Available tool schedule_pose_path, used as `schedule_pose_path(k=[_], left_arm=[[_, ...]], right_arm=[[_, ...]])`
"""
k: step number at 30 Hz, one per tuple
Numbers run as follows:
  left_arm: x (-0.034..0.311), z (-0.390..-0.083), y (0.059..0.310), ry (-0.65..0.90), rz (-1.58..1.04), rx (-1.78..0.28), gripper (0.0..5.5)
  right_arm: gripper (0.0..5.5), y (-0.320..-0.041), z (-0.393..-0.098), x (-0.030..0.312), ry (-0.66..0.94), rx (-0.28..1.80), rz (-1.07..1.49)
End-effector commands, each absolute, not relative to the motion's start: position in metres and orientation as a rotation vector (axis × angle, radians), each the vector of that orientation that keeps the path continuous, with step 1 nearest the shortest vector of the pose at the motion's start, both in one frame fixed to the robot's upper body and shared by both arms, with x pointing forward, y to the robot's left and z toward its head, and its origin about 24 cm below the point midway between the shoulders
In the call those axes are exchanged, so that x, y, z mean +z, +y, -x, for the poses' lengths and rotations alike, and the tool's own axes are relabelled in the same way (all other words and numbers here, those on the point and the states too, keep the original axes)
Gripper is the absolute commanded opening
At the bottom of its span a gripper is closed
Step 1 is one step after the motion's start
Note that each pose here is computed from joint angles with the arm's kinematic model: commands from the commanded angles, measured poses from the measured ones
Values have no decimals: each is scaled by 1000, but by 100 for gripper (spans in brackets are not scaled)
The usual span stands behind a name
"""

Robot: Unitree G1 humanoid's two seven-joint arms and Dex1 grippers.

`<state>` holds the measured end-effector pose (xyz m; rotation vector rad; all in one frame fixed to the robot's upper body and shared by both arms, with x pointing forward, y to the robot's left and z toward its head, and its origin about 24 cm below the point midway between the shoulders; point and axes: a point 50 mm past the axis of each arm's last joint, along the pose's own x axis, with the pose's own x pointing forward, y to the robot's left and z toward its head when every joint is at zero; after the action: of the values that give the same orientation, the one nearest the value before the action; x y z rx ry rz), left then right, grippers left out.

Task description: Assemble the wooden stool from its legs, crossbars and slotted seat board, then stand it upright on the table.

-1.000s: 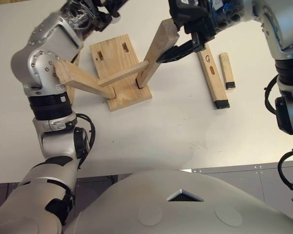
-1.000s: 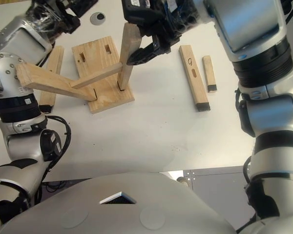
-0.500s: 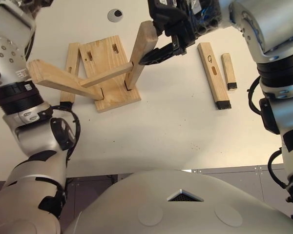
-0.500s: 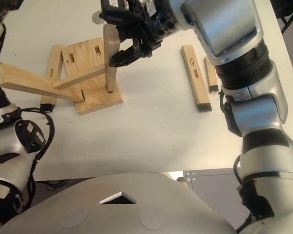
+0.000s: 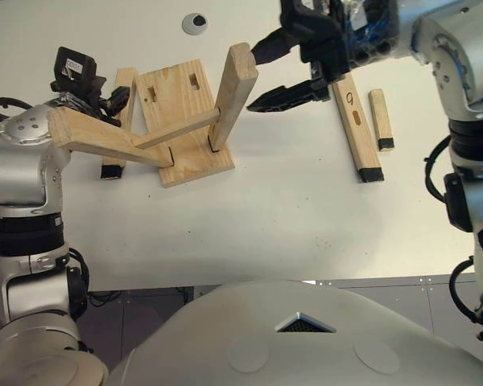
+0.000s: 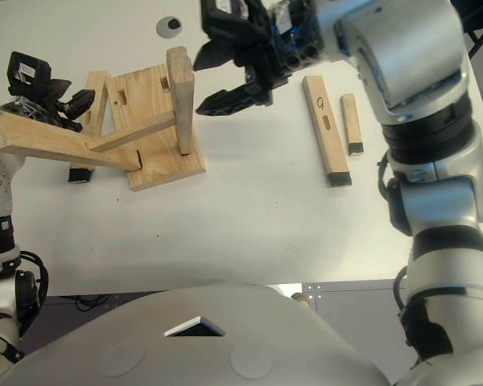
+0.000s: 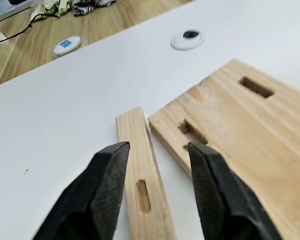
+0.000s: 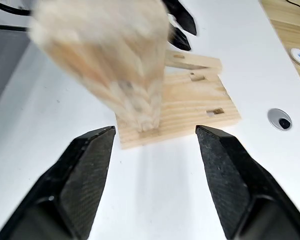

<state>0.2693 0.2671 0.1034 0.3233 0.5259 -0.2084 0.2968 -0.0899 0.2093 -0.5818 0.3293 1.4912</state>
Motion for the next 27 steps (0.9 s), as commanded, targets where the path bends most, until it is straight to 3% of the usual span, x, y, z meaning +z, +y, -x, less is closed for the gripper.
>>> schedule_pose_path(k=[1,11,16,20,27], left_arm=[[91,-266,270,594,-448,-245,153],[52,-294,250,689,-473,-400,3],[44,-311,215,669,-414,-503,3],[39,-316,191,643,-323,-472,3],[42,-306,196,619,-246,-348,3]], right_arm=[[295,-101,-299,189,381,1443,611],[295,-104,-299,156,420,1371,596],[295,-107,-301,152,416,1341,618],[295,-111,-296,148,426,1339,638],[295,-139,-297,117,522,1174,788]])
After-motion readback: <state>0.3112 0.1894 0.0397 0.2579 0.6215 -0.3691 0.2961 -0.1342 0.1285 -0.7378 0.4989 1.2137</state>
